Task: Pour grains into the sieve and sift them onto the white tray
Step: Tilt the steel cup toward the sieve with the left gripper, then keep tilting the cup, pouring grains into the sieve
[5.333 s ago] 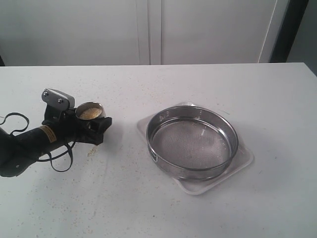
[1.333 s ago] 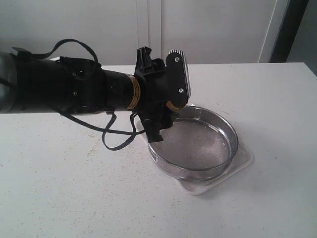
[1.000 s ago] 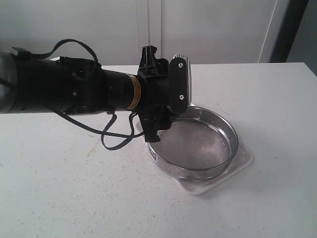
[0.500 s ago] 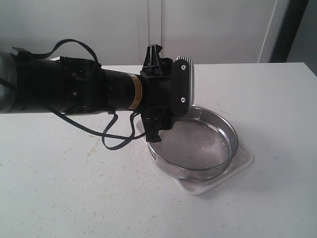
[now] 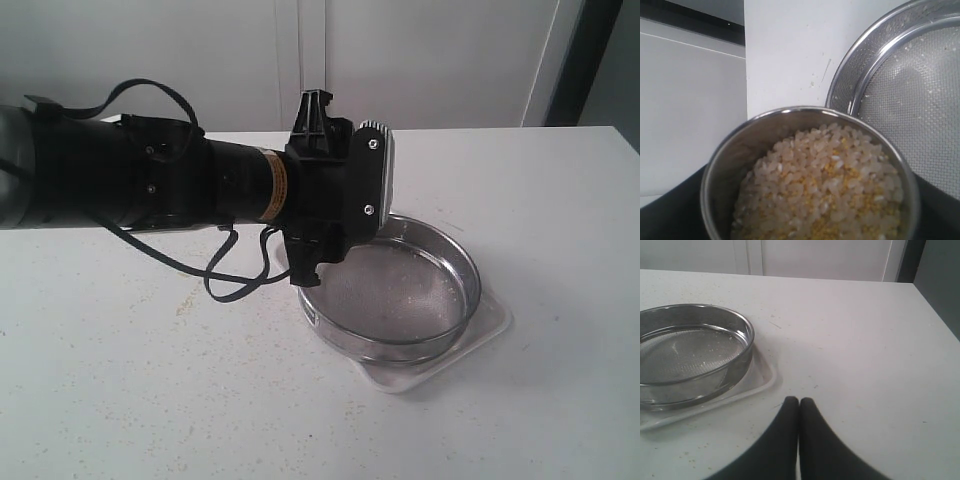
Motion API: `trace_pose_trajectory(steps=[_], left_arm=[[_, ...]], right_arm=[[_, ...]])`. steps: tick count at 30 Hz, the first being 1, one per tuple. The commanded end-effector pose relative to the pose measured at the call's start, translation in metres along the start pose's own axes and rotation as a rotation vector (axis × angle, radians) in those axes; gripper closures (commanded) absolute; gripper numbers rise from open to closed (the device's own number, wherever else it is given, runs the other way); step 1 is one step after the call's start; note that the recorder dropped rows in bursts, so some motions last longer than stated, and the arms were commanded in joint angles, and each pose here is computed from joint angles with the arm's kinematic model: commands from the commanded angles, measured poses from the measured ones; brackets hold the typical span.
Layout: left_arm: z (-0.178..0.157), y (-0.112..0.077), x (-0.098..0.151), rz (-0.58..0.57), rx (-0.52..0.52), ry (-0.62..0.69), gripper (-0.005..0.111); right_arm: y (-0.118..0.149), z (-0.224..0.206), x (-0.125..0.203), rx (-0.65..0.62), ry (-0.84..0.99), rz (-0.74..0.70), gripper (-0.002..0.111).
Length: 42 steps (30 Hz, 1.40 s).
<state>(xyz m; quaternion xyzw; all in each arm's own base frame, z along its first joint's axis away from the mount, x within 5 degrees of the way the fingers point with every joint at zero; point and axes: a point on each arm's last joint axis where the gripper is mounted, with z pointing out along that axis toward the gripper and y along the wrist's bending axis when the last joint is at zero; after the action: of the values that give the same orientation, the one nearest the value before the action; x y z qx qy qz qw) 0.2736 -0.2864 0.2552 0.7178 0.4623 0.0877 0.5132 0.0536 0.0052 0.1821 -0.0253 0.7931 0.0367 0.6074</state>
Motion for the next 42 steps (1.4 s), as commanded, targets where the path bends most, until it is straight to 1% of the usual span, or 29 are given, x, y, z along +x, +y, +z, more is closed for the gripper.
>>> trace_pose_trajectory(steps=[1, 6, 7, 10, 22, 24, 26, 29, 31, 38, 42], left_arm=[[-0.0030, 0.0047, -0.0069, 0.028, -0.018, -0.031, 0.107], [-0.0031, 0.0053, -0.0099, -0.009, -0.024, -0.064, 0.107], [-0.0031, 0.0053, -0.0099, 0.000, -0.024, -0.064, 0.107], [-0.0031, 0.0051, -0.0087, 0.078, -0.024, -0.050, 0.107], [-0.0031, 0.0051, -0.0086, 0.103, -0.024, -0.048, 0.107], [-0.0031, 0.0053, -0.0093, 0.068, -0.025, -0.056, 0.107], [-0.0032, 0.0057, -0.0107, -0.035, -0.027, -0.074, 0.107], [-0.0032, 0.0062, -0.0111, -0.158, -0.027, -0.079, 0.107], [-0.0032, 0.0063, -0.0111, -0.196, -0.027, -0.080, 0.107], [-0.0033, 0.0064, -0.0112, -0.195, -0.027, -0.081, 0.107], [-0.0032, 0.0061, -0.0104, -0.157, -0.026, -0.072, 0.107]], right_arm=[[-0.0004, -0.0003, -0.0001, 0.007, -0.008, 0.004, 0.108], [-0.0004, -0.0003, -0.0001, 0.007, -0.008, 0.004, 0.108], [-0.0004, -0.0003, -0.0001, 0.007, -0.008, 0.004, 0.108], [-0.0004, -0.0003, -0.0001, 0.007, -0.008, 0.004, 0.108], [-0.0004, -0.0003, -0.0001, 0.007, -0.008, 0.004, 0.108], [-0.0004, -0.0003, -0.0001, 0.007, -0.008, 0.004, 0.108], [-0.0004, -0.0003, -0.0001, 0.007, -0.008, 0.004, 0.108], [-0.0004, -0.0003, -0.0001, 0.007, -0.008, 0.004, 0.108], [-0.0004, -0.0003, -0.0001, 0.007, -0.008, 0.004, 0.108], [-0.0004, -0.0003, -0.0001, 0.007, -0.008, 0.004, 0.108], [-0.0004, -0.0003, -0.0001, 0.007, -0.008, 0.004, 0.108]])
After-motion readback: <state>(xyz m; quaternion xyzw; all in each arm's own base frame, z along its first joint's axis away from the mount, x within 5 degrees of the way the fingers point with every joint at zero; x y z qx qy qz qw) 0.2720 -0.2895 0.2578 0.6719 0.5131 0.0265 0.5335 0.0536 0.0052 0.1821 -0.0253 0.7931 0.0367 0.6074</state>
